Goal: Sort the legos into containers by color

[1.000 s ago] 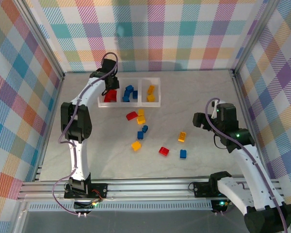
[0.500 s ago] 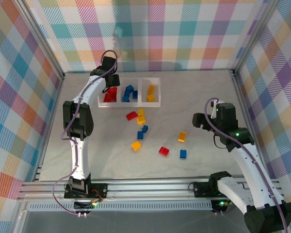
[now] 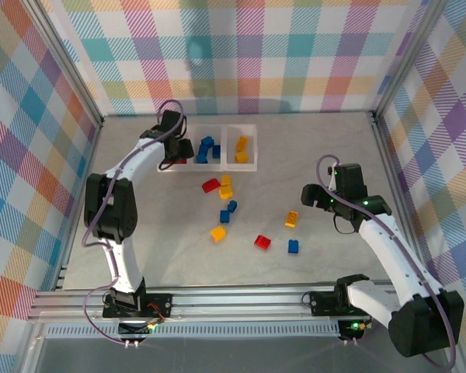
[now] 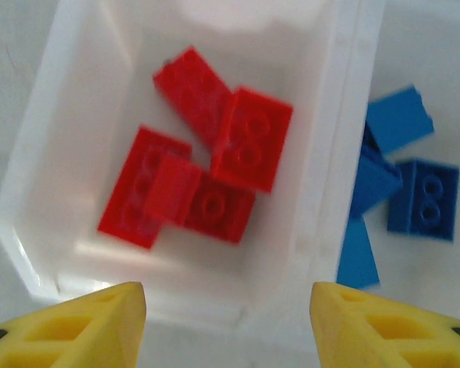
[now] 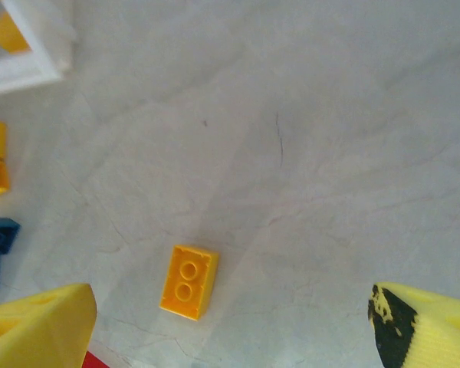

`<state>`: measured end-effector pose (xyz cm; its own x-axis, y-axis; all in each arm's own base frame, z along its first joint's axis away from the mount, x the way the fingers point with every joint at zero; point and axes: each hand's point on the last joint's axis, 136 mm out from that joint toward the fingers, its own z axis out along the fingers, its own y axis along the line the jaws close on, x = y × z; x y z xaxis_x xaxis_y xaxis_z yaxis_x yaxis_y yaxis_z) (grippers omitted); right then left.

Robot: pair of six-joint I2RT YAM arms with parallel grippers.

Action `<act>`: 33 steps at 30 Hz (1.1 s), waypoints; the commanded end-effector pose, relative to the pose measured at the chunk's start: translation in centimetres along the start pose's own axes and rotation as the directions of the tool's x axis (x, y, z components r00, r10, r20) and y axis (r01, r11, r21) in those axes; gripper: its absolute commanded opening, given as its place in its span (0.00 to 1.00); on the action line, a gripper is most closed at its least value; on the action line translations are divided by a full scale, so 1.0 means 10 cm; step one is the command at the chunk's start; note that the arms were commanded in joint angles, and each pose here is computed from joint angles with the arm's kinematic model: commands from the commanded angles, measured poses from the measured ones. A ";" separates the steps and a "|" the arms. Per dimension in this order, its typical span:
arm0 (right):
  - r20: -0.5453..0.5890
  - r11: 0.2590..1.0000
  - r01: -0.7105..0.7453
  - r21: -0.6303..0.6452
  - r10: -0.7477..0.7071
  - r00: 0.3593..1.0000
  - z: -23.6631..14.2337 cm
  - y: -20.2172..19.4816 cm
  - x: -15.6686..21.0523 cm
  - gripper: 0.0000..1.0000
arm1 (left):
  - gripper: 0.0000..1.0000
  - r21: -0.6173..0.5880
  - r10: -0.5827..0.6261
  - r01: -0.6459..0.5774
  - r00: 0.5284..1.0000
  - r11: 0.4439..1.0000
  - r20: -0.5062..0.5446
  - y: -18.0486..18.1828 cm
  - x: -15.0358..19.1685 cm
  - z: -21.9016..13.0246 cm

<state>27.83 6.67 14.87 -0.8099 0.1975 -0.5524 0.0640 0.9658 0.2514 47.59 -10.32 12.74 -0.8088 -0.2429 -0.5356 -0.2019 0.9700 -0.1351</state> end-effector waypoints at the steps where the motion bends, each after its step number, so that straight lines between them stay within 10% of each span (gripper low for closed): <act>1: -0.036 0.998 -0.059 -0.021 0.058 0.998 0.15 0.04 0.09 0.92 | 0.59 0.028 -0.028 0.027 0.999 0.999 0.045 -0.17 0.15 -0.28; 19: -0.223 0.995 0.009 0.102 0.014 0.975 0.78 0.30 0.54 0.74 | 0.58 0.146 0.115 -0.107 0.992 0.983 -0.044 -0.79 1.31 -0.65; 33: -0.283 0.984 0.075 0.162 -0.027 0.959 1.01 0.35 0.68 0.56 | 0.58 0.124 0.182 -0.173 0.981 0.977 -0.067 -0.89 1.52 -0.66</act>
<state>27.70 13.19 3.60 -0.9506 0.1055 -0.2919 0.0804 0.9921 0.0967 33.61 -22.37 10.85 -0.8708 -0.0577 -0.4882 0.0189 0.9884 -0.1504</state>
